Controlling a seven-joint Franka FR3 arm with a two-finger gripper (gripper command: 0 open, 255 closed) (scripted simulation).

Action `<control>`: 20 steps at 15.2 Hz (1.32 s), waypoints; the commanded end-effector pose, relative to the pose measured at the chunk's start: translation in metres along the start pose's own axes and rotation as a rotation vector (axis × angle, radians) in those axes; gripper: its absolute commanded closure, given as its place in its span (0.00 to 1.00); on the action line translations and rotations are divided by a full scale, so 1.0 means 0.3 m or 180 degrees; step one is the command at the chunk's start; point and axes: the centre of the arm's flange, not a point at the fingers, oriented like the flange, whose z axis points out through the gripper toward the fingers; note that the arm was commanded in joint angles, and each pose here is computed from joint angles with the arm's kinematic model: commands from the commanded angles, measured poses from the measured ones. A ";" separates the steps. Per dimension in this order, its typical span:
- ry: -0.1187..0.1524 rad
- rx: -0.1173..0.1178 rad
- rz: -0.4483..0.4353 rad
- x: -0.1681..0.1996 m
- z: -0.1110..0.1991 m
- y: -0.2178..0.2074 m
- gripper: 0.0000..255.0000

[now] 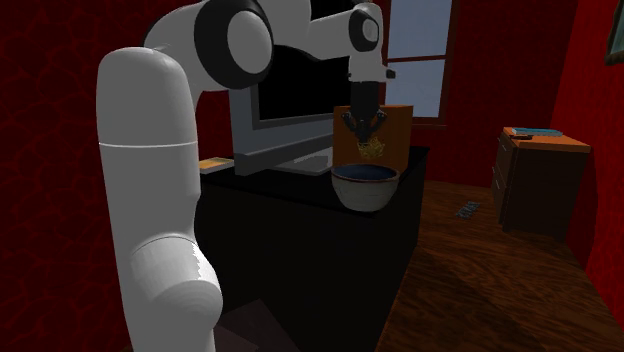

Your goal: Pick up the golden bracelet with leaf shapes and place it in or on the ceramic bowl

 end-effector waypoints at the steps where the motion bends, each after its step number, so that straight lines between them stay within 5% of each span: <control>1: 0.0001 0.0000 0.0000 -0.001 0.038 0.002 1.00; 11: 0.0001 0.0000 0.0000 0.001 0.088 0.001 1.00; 12: 0.0001 0.0000 0.0000 0.001 0.088 0.001 0.00; 17: 0.0001 0.0000 0.0000 0.001 0.088 0.001 0.00; 20: 0.0001 0.0000 0.0000 0.001 -0.044 0.001 0.00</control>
